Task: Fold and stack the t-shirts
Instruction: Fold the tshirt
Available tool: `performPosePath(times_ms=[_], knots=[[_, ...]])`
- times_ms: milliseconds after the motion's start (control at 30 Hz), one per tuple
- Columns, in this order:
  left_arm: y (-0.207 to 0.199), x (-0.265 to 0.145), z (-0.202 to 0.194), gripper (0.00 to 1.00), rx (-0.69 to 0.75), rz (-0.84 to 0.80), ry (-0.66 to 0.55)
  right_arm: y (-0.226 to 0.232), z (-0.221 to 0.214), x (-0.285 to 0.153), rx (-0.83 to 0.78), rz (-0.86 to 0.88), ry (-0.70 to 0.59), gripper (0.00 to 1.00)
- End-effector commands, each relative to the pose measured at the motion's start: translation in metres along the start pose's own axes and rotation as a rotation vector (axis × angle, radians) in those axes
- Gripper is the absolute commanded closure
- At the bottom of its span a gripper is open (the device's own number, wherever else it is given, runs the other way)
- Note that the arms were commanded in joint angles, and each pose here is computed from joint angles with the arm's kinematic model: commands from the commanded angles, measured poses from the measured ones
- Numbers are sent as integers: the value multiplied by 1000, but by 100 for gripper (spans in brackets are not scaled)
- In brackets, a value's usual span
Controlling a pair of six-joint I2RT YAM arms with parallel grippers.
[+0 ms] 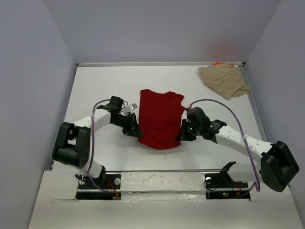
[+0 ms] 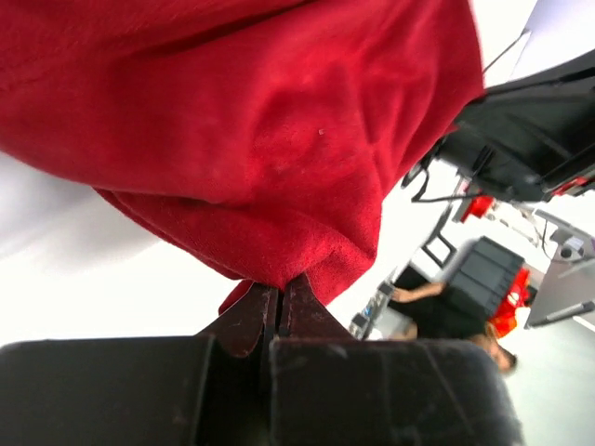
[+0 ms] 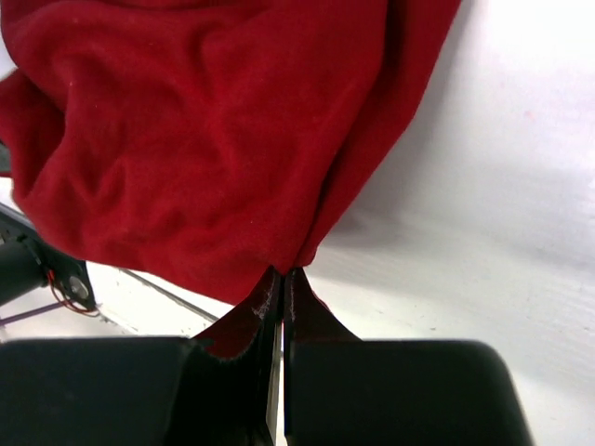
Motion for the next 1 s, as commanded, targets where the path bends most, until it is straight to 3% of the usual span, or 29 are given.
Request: performPosePath(times_ms=[0, 233, 433, 567, 700, 767, 800, 967], knots=[[-10, -19, 15, 100, -13, 25, -56, 26, 30, -5, -82, -22, -83, 100], [-44, -55, 83, 100, 44, 132, -356, 53, 80, -5, -146, -108, -212, 100], [-76, -78, 146, 100, 97, 146, -439, 73, 146, -6, -183, -147, -311, 100], [-105, -103, 200, 100, 167, 153, -527, 57, 196, -1, -144, -194, -353, 100], [-80, -65, 274, 100, 139, 133, -474, 33, 248, 16, -92, -241, -366, 100], [-86, -58, 303, 100, 171, 101, -474, 23, 276, 16, -79, -273, -393, 100], [-63, -29, 313, 100, 135, 86, -433, 15, 288, 31, -77, -286, -382, 100], [-18, 23, 339, 100, 65, 57, -401, -22, 309, 85, -65, -343, -278, 100]])
Point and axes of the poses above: each gripper's point midway between its finger pads, its own x axis out along the fingers, its own y axis along the line the jaws close on, z = x × y, the point moved 6 cm from there along -x, back along the fingers, and after that the axes turned 9 degrees about x, right-handed, at the moved point
